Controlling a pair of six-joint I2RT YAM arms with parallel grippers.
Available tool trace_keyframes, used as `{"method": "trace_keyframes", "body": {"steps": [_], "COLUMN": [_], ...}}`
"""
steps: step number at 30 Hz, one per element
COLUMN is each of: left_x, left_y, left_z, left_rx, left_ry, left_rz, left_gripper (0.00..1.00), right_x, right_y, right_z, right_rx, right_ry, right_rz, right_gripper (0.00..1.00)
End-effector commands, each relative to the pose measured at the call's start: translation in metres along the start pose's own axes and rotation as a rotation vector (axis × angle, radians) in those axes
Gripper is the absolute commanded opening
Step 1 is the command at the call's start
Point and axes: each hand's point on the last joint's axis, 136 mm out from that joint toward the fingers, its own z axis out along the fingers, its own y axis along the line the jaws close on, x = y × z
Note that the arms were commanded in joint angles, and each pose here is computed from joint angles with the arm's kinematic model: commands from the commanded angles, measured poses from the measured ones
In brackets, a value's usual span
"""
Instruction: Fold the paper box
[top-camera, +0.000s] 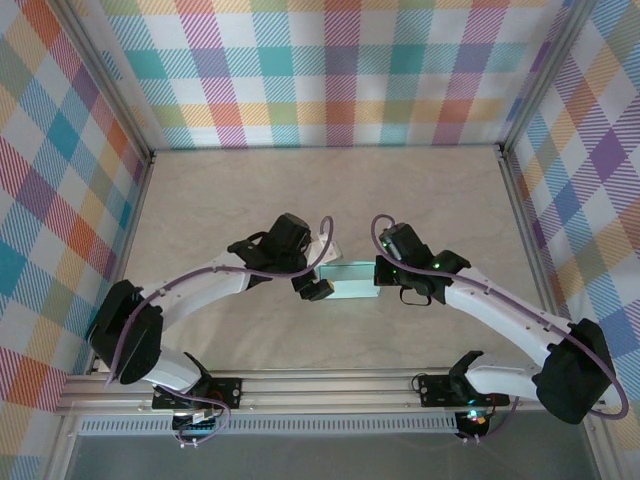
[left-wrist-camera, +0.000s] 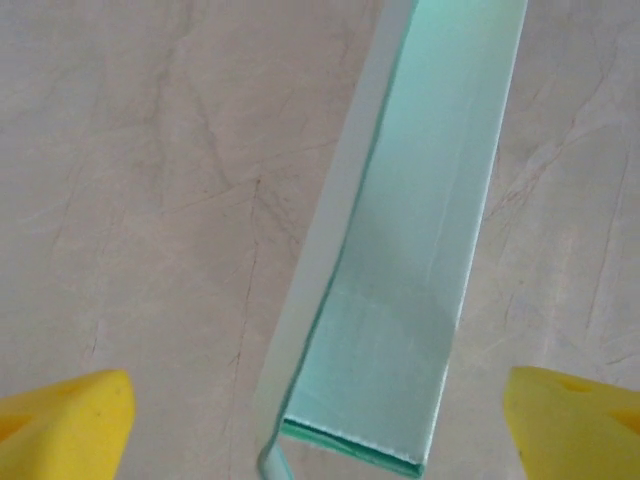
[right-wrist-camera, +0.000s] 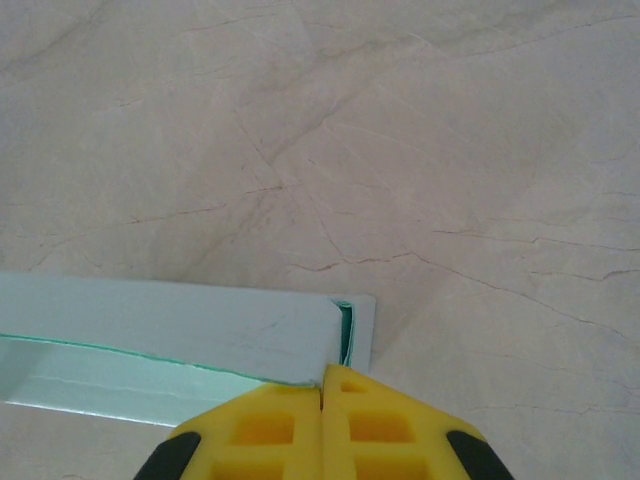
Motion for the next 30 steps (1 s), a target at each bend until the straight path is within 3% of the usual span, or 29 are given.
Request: {"method": "trace_keyframes", "body": {"steps": [1, 6, 10, 13, 17, 18, 30], "left_x": [-0.01, -0.009, -0.006, -0.004, -0.01, -0.012, -0.013], "left_y": [0.0, -0.006, -0.003, 0.003, 0.007, 0.005, 0.001], "left_z": [-0.022, -0.047, -0.053, -0.053, -0.052, -0.052, -0.026], "left_rx": [-0.027, -0.005, -0.075, -0.107, -0.13, -0.117, -0.065], "left_ry": [-0.042, 0.046, 0.111, 0.163, 0.187, 0.181, 0.186], "left_rz": [-0.081, -0.203, -0.254, -0.314, -0.348, -0.349, -0.355], "left_gripper": [1.0, 1.0, 0.98, 0.85, 0.48, 0.44, 0.38], "right_x": [0.013, 0.014, 0.014, 0.013, 0.014, 0.015, 0.016], "right_y": [-0.004, -0.005, -0.003, -0.001, -0.003, -0.003, 0.0], "right_z": [-0.001, -0.004, -0.002, -0.001, -0.001, -0.001, 0.003], "right_rx": [0.019, 0.027, 0.022, 0.018, 0.032, 0.032, 0.024], "right_ry": [0.044, 0.057, 0.061, 0.068, 0.075, 0.076, 0.094], "right_rz": [-0.034, -0.034, -0.031, -0.033, -0.039, -0.04, -0.031], "right_gripper": [0.0, 0.0, 0.0, 0.0, 0.01, 0.01, 0.01]}}
